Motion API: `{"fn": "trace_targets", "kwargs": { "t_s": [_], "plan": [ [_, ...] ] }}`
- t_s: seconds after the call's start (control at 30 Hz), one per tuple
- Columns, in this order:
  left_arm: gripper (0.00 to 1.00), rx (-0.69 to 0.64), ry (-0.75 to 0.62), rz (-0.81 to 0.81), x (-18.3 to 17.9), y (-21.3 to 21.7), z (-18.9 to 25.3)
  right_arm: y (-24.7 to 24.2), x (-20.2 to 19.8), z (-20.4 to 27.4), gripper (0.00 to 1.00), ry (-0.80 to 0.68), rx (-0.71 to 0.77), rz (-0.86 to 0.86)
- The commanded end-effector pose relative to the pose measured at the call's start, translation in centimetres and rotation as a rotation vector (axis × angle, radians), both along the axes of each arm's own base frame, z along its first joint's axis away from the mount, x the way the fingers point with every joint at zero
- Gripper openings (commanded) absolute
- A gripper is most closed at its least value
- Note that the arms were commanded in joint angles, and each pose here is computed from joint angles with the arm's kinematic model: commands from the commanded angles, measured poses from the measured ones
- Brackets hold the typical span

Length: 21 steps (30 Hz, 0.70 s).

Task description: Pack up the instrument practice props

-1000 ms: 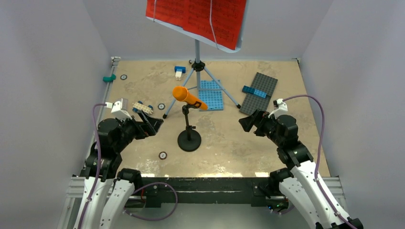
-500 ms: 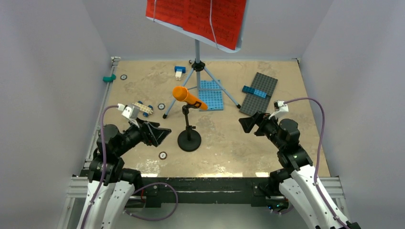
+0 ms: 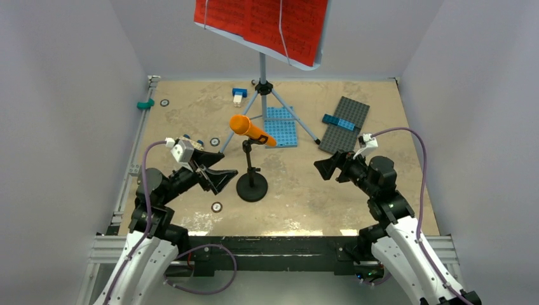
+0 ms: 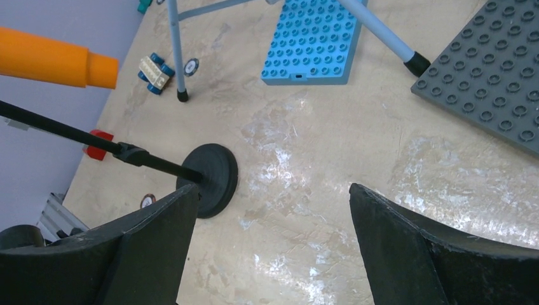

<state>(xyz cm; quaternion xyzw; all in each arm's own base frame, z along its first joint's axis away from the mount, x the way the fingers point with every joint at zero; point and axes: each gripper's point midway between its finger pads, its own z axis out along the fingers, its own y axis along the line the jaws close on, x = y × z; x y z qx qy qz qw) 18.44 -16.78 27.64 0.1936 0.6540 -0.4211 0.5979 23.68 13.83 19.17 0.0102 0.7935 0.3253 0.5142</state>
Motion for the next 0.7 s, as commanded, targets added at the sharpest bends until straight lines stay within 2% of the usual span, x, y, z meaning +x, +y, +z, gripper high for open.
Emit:
{"fn": "trace_targets", "kwargs": {
  "t_s": [0.0, 0.3, 0.5, 0.67],
  "plan": [
    [0.86, -0.027, -0.117, -0.02, 1.0, -1.1, 1.3, 0.8, 0.3, 1.6, 0.93, -0.032, 0.006, 0.049],
    [0.85, 0.037, -0.155, -0.041, 2.4, -3.2, 0.7, 1.0, 0.3, 2.1, 0.92, -0.048, 0.005, 0.058],
    [0.77, 0.077, -0.125, -0.012, 4.4, -4.0, -0.9, 1.2, 0.3, 1.7, 0.92, -0.031, 0.008, 0.067],
    [0.74, 0.062, -0.142, 0.011, 5.4, -4.8, -0.7, 1.3, 0.3, 1.7, 0.91, -0.027, 0.01, 0.073]
  ]
}}
